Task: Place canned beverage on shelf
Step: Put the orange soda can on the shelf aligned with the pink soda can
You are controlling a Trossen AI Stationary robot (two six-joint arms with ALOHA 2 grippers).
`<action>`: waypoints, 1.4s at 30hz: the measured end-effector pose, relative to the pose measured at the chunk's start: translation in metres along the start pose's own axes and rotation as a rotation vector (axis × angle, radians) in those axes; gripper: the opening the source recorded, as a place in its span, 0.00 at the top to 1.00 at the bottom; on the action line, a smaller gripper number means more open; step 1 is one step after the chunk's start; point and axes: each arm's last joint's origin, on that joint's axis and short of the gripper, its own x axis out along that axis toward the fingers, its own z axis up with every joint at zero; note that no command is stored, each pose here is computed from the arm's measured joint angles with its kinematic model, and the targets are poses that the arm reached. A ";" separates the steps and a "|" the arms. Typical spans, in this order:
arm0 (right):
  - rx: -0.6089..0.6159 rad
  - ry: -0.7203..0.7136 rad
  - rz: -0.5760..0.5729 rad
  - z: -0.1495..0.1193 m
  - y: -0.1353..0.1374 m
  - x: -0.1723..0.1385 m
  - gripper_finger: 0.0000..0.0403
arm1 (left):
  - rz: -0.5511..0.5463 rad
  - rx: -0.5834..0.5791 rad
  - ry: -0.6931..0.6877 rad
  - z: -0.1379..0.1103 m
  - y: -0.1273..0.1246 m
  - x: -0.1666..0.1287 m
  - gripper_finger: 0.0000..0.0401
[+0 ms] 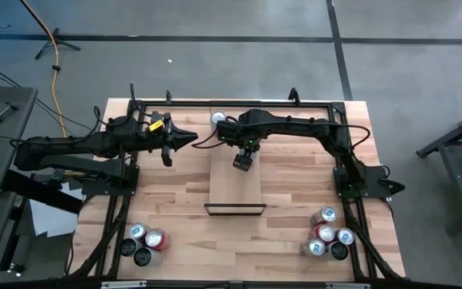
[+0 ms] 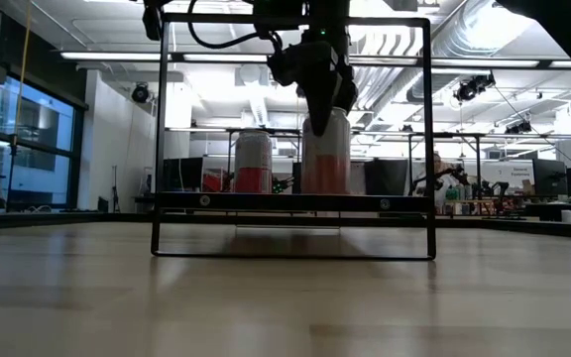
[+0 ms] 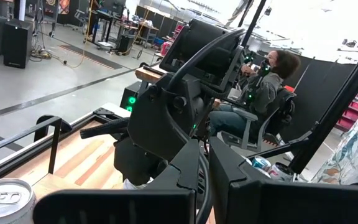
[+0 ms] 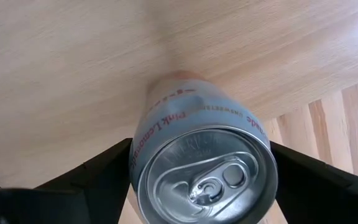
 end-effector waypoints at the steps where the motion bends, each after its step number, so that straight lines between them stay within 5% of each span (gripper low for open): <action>1: 0.000 0.000 0.000 0.000 0.000 0.000 0.20 | 0.000 0.000 0.000 0.000 0.000 0.000 1.00; 15: 0.012 -0.025 -0.024 0.002 0.000 0.000 0.18 | 0.000 0.000 0.000 0.000 0.000 0.000 1.00; 25: 0.014 -0.042 -0.020 0.003 -0.002 -0.005 0.01 | 0.000 0.000 0.001 0.000 0.000 0.000 1.00; 36: -0.051 -0.225 -0.022 -0.003 -0.018 -0.082 0.02 | -0.001 -0.001 -0.001 0.000 0.000 0.000 1.00; 42: -0.083 -0.315 -0.032 -0.040 -0.014 -0.114 0.02 | -0.002 -0.012 0.001 0.000 0.000 0.000 1.00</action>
